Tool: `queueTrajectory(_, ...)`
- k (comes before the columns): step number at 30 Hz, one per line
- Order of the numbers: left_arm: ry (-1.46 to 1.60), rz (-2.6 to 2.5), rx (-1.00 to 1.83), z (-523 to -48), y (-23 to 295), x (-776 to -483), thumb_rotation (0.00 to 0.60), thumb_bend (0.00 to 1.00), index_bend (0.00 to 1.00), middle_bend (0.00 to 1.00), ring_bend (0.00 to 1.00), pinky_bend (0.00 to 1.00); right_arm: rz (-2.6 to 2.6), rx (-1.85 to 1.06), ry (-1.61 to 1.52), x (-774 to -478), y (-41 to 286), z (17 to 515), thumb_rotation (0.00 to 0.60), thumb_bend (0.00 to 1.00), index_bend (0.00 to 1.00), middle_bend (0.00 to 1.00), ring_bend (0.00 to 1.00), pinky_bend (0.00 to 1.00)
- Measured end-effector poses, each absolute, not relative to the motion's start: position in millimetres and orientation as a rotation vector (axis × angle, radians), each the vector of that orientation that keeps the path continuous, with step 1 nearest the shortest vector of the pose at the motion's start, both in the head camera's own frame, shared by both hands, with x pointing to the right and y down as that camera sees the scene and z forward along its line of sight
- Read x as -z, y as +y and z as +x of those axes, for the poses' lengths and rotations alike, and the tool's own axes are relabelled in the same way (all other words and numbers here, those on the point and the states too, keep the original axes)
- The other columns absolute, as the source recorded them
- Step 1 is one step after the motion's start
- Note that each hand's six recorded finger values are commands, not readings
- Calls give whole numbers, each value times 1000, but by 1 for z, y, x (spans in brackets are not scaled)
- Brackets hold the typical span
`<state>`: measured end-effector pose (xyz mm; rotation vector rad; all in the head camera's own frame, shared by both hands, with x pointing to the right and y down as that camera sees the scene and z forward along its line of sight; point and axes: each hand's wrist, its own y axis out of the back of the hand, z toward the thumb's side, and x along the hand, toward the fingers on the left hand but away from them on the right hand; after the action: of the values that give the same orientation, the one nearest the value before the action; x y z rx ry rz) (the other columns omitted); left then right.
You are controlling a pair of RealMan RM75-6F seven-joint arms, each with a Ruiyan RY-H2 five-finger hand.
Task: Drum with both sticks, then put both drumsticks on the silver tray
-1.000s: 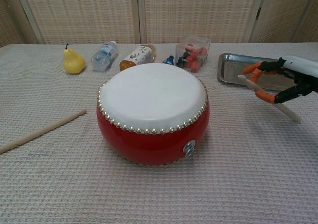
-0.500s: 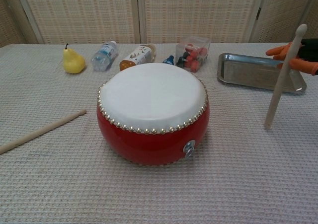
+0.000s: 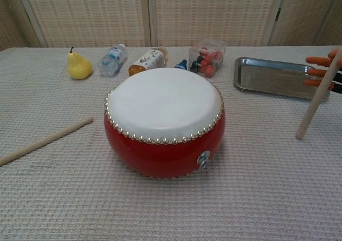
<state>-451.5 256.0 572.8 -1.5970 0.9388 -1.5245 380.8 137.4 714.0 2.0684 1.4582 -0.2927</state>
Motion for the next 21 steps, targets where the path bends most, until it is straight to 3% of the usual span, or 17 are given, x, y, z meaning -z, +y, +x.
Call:
queueTrajectory(7, 935, -1594, 1529, -452, 257, -571, 600, 287, 57, 109, 101, 116, 2028, 260, 1448, -726, 138, 381, 600, 265, 443, 286, 292, 336)
queueTrajectory(21, 921, -1594, 1538, -451, 259, -569, 600, 287, 57, 110, 100, 115, 2059, 266, 1423, -729, 146, 380, 600, 228, 466, 339, 358, 412)
